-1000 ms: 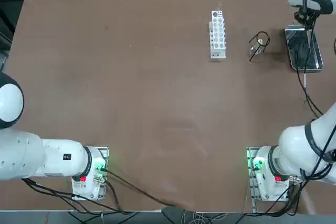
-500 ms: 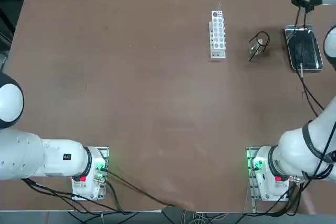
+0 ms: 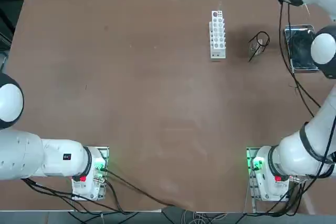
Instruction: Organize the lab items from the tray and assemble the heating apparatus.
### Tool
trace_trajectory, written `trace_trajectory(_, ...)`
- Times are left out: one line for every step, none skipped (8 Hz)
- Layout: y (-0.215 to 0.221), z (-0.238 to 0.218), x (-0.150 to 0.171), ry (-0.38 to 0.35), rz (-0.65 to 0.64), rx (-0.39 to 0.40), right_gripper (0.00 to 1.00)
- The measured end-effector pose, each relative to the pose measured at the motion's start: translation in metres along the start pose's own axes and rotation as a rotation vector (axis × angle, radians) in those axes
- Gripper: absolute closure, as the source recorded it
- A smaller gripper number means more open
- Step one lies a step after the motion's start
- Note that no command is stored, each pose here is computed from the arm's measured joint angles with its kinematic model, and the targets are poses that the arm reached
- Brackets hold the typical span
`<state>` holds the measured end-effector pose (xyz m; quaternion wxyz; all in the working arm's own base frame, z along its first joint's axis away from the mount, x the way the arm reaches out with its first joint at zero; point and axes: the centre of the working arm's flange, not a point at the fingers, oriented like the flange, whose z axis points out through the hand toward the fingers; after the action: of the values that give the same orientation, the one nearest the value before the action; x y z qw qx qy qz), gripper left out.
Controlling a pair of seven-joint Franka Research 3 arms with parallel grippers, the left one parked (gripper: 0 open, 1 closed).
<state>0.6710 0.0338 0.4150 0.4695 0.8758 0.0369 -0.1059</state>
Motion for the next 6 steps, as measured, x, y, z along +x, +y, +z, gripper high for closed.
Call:
trace_trajectory(-0.015,-0.024,-0.004,0.029,-0.003,-0.045,0.98)
trace_trajectory(-0.033,-0.049,-0.009,0.062,-0.002,-0.070,0.98)
trace_trajectory(-0.055,-0.072,-0.014,0.093,-0.001,-0.085,0.98)
trace_trajectory(-0.078,-0.088,-0.019,0.114,0.000,-0.099,0.98)
trace_trajectory(-0.102,-0.098,-0.023,0.120,0.015,-0.114,0.98)
trace_trajectory(-0.128,-0.104,-0.025,0.125,0.030,-0.134,0.98)
